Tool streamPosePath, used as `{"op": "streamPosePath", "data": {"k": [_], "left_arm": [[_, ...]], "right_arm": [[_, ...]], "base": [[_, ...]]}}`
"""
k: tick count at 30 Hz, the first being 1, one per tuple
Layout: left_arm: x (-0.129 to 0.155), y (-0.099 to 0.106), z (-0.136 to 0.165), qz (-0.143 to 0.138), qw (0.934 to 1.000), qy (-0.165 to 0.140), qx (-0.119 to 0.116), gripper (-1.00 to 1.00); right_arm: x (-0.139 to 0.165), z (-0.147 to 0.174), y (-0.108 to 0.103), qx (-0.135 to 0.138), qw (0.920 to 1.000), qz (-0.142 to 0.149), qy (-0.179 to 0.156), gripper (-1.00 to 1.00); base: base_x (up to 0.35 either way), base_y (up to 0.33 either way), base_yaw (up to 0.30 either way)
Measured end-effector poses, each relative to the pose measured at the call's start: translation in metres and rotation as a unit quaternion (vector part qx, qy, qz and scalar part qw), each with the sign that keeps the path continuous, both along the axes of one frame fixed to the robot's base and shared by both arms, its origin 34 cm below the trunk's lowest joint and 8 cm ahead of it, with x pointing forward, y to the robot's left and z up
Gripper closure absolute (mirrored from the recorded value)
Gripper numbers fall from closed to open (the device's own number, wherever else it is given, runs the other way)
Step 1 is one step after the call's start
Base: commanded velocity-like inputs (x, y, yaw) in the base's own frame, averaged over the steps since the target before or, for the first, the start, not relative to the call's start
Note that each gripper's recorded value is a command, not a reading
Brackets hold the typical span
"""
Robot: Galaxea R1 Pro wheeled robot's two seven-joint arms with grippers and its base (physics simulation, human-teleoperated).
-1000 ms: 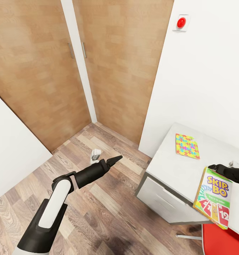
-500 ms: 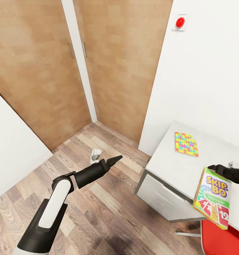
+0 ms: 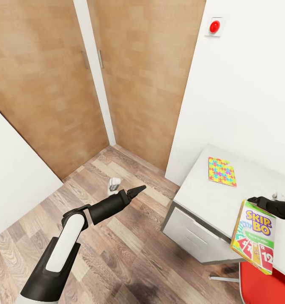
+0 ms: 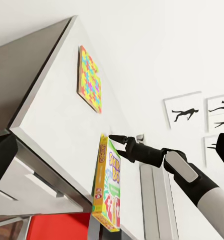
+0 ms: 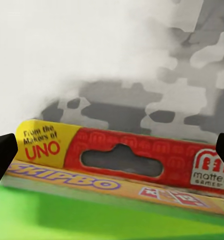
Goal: Put all the toys in the child's room - the three board games (two on the bed and one on the table), the two jigsaw puzzles on the table, and the tennis ball on the table - inside the toy box on the table in the child's room.
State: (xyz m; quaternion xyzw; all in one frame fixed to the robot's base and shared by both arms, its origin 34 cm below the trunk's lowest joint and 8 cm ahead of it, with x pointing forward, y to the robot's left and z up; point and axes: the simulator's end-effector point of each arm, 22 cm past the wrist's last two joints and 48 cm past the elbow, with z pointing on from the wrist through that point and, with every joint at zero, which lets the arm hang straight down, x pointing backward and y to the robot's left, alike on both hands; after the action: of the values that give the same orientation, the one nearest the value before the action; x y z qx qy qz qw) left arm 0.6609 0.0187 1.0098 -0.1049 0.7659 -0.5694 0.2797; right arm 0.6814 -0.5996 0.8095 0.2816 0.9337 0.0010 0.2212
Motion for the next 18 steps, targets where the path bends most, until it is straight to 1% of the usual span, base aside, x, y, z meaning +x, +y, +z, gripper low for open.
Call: {"op": "streamPosePath", "data": {"k": [13, 18], "left_arm": [[0.0001, 0.0002, -0.0003, 0.000, 1.0000, 0.000, 0.001, -1.00], [0.0002, 0.0002, -0.0003, 0.000, 1.0000, 0.000, 0.001, -1.00]], "right_arm": [[-0.0004, -0.0007, 0.0008, 0.001, 1.0000, 0.001, 0.001, -1.00], [-0.0003, -0.0019, 0.0028, 0.007, 1.0000, -0.002, -0.001, -1.00]], "base": [[-0.001, 0.000, 0.000], [-0.090, 0.000, 0.000]]}}
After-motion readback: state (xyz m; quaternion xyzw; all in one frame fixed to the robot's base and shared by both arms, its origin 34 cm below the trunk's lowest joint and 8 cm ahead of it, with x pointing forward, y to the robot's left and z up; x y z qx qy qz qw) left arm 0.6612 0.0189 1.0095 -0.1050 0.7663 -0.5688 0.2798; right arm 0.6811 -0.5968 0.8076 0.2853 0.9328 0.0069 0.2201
